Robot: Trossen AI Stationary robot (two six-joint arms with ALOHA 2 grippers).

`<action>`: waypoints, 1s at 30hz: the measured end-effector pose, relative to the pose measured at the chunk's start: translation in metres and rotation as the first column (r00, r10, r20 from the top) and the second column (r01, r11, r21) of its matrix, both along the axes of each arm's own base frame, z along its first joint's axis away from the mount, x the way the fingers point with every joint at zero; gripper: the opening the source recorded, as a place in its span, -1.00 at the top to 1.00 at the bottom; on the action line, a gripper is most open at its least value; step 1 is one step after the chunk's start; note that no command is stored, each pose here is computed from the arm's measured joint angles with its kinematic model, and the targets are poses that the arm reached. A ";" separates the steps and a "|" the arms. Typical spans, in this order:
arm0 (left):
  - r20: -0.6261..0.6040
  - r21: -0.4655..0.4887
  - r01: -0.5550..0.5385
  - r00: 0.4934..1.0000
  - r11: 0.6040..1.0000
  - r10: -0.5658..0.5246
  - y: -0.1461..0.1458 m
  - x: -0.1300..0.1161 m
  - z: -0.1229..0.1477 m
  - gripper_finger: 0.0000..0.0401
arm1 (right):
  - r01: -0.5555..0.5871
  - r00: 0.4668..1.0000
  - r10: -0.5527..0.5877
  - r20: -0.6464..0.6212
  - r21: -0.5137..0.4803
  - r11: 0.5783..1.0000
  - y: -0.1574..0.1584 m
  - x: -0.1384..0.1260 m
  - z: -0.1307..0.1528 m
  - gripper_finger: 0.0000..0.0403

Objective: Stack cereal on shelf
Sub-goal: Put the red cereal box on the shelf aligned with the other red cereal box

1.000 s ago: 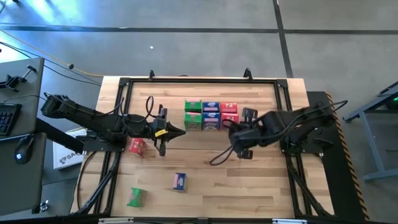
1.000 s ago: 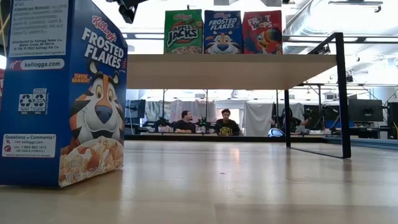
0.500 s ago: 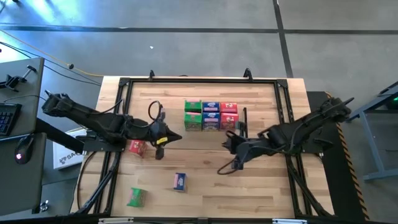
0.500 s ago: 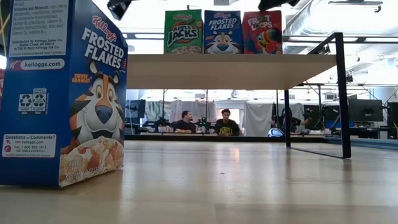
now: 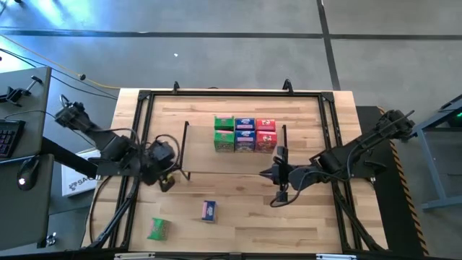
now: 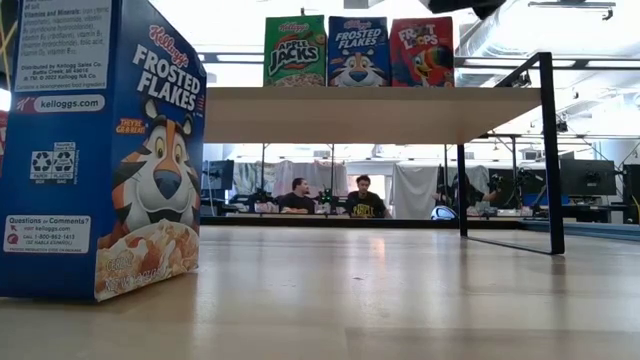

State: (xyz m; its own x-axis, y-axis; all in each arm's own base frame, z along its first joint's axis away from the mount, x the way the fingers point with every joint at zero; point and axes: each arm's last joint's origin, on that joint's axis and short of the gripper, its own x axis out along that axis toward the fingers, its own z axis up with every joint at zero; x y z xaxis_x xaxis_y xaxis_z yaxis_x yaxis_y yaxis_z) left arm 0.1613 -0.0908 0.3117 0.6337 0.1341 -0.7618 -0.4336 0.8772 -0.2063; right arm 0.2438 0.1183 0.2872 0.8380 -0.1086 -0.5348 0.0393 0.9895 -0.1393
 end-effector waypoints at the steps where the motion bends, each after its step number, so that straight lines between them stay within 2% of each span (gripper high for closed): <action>1: -0.042 -0.013 -0.031 0.999 0.999 0.030 -0.001 -0.006 -0.002 0.97 | 0.001 1.000 -0.001 -0.001 0.002 1.000 0.000 0.000 0.000 1.00; 6: -0.250 -0.025 -0.158 0.957 0.987 0.147 0.001 -0.032 -0.011 0.81 | -0.005 1.000 0.005 0.001 -0.005 1.000 0.000 0.000 0.000 1.00; 11: -0.341 -0.035 -0.228 0.918 0.973 0.203 0.002 -0.042 -0.013 0.52 | -0.005 1.000 0.005 0.000 -0.005 1.000 0.000 0.000 0.000 1.00; 23: -0.390 -0.047 -0.339 0.872 0.940 0.295 -0.003 -0.036 -0.025 -0.26 | -0.024 1.000 0.024 -0.008 0.004 1.000 0.001 0.000 0.000 1.00; 26: -0.435 -0.029 -0.371 0.840 0.928 0.323 -0.003 -0.037 -0.036 -0.37 | -0.029 1.000 0.029 -0.009 -0.004 1.000 0.001 0.000 0.000 1.00; 30: -0.495 -0.012 -0.405 0.797 0.914 0.347 -0.001 -0.037 -0.050 -0.43 | -0.032 0.999 0.032 -0.010 -0.008 0.999 0.001 0.000 -0.001 1.00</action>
State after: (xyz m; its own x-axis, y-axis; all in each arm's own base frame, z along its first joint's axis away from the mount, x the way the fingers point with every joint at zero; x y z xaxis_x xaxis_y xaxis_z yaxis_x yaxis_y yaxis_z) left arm 0.1244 -0.0920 0.2620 0.1094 0.1824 -0.9771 -0.7934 0.6083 0.0247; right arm 0.2442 0.1189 0.2867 0.8360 -0.0864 -0.5420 0.0064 0.9890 -0.1478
